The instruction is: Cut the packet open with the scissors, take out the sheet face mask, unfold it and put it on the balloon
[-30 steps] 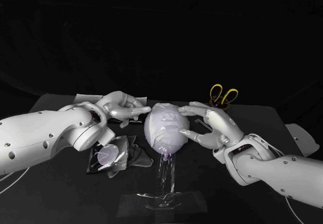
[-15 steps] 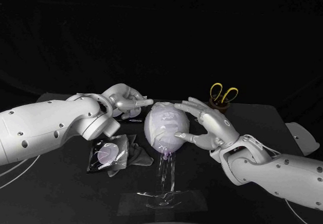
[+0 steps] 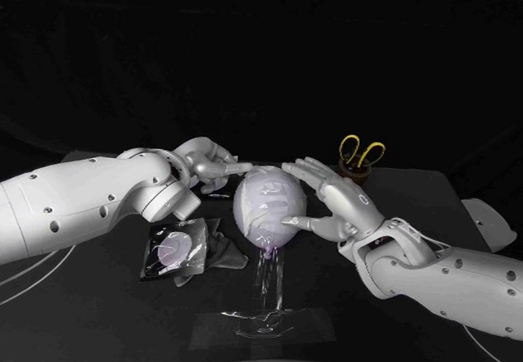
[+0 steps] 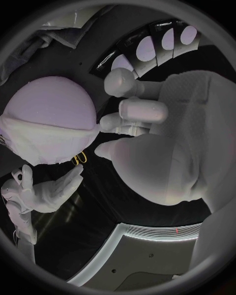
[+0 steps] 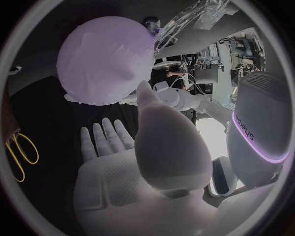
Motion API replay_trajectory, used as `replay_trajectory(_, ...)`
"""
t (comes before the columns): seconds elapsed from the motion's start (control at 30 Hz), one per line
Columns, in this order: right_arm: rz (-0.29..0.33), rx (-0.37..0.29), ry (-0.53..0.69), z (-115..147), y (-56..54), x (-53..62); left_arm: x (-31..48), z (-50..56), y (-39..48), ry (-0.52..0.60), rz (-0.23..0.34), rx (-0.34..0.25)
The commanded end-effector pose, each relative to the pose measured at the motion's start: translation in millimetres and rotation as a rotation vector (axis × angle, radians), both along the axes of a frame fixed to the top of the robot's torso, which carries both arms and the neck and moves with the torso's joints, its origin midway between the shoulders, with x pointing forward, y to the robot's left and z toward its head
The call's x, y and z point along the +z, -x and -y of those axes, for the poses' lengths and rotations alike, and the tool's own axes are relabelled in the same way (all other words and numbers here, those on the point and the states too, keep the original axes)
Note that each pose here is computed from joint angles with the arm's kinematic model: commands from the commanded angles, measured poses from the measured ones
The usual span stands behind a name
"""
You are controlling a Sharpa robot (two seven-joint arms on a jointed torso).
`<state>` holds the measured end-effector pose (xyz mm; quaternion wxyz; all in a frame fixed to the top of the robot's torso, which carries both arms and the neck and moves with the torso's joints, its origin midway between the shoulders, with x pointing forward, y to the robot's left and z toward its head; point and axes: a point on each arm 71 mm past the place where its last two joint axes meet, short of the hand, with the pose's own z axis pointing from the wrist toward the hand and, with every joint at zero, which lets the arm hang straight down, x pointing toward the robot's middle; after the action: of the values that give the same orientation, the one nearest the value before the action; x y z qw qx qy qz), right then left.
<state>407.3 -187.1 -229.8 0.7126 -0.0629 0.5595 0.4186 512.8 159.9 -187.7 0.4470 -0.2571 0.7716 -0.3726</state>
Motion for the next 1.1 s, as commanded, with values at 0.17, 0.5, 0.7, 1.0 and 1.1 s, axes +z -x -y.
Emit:
replay_trajectory(0.17,-0.046,0.012,0.047,-3.7,-0.9,-4.6,-0.8,5.7,-0.1,-0.034,-0.031,-0.033)
replay_trajectory(0.5,-0.126,0.028,0.090,-7.5,-3.1,-11.5,-0.3,11.6,0.6,-0.037,-0.030,-0.054)
replay_trajectory(0.7,-0.150,0.031,0.098,-9.4,-4.6,-13.8,-0.2,13.5,0.6,-0.038,-0.030,-0.059)
replay_trajectory(1.0,-0.176,0.022,0.101,-10.1,-7.4,-16.4,-0.2,14.0,-0.4,-0.043,-0.033,-0.056)
replay_trajectory(1.1,-0.184,0.020,0.103,-10.2,-8.1,-17.1,-0.1,14.3,-0.6,-0.043,-0.032,-0.056)
